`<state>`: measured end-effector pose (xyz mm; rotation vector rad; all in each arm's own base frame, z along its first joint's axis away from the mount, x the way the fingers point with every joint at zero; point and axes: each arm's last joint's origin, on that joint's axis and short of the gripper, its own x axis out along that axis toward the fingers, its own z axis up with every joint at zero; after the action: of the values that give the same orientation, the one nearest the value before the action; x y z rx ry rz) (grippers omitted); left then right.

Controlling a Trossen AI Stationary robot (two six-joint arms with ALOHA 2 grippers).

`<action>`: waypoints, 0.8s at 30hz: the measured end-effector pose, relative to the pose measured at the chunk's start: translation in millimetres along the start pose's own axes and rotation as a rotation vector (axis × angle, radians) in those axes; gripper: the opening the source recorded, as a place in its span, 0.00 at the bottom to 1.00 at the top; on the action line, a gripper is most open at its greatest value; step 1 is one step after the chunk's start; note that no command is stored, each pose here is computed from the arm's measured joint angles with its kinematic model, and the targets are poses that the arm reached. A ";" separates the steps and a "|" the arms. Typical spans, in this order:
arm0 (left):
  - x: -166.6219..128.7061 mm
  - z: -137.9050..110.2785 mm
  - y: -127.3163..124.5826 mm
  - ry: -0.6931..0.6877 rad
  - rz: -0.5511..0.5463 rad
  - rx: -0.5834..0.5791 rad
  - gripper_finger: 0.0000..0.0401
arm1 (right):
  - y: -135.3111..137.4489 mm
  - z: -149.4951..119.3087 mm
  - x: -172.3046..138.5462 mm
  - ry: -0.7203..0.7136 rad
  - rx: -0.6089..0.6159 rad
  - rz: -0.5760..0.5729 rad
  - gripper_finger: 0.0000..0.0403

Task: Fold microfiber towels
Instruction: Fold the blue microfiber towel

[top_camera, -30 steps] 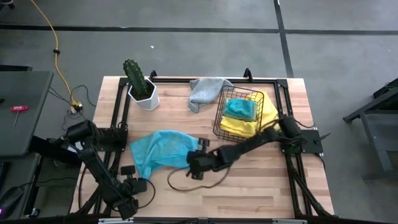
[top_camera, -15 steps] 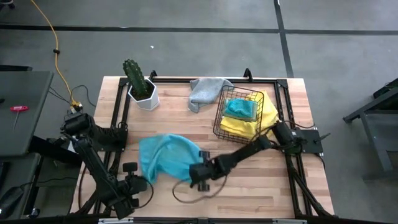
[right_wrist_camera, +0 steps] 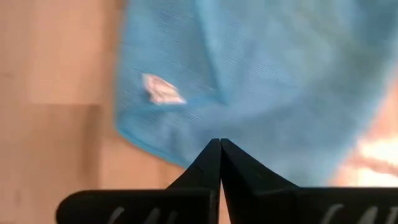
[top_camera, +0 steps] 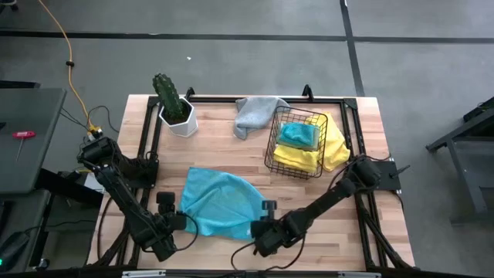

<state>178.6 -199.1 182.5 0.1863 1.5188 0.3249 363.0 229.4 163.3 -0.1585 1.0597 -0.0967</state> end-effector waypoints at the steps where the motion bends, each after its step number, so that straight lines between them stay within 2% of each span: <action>1: 0.0 -0.4 -0.2 0.011 -0.006 0.000 0.38 | -1.4 -1.7 -4.4 0.008 0.012 -0.025 0.00; 8: -14.7 -14.2 -0.8 0.072 -0.127 -0.019 0.48 | -11.6 -27.5 -20.1 0.147 0.139 -0.240 0.00; 13: -33.3 -14.5 6.6 -0.091 -0.205 -0.056 0.50 | -16.0 -57.2 -4.9 0.234 0.189 -0.293 0.00; 16: -34.6 -1.5 10.9 -0.179 -0.219 -0.022 0.50 | -17.4 -72.8 6.2 0.279 0.197 -0.261 0.00; 19: -25.9 20.4 16.4 -0.230 -0.232 0.029 0.50 | -20.3 -78.6 7.3 0.223 0.223 -0.225 0.00; 24: 5.9 58.1 32.4 -0.332 -0.245 0.094 0.50 | -26.2 -84.2 5.1 0.100 0.273 -0.164 0.00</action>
<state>233.6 -161.9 190.1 0.1195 1.2121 0.0238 291.9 195.8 123.2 0.0073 1.1211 -0.3990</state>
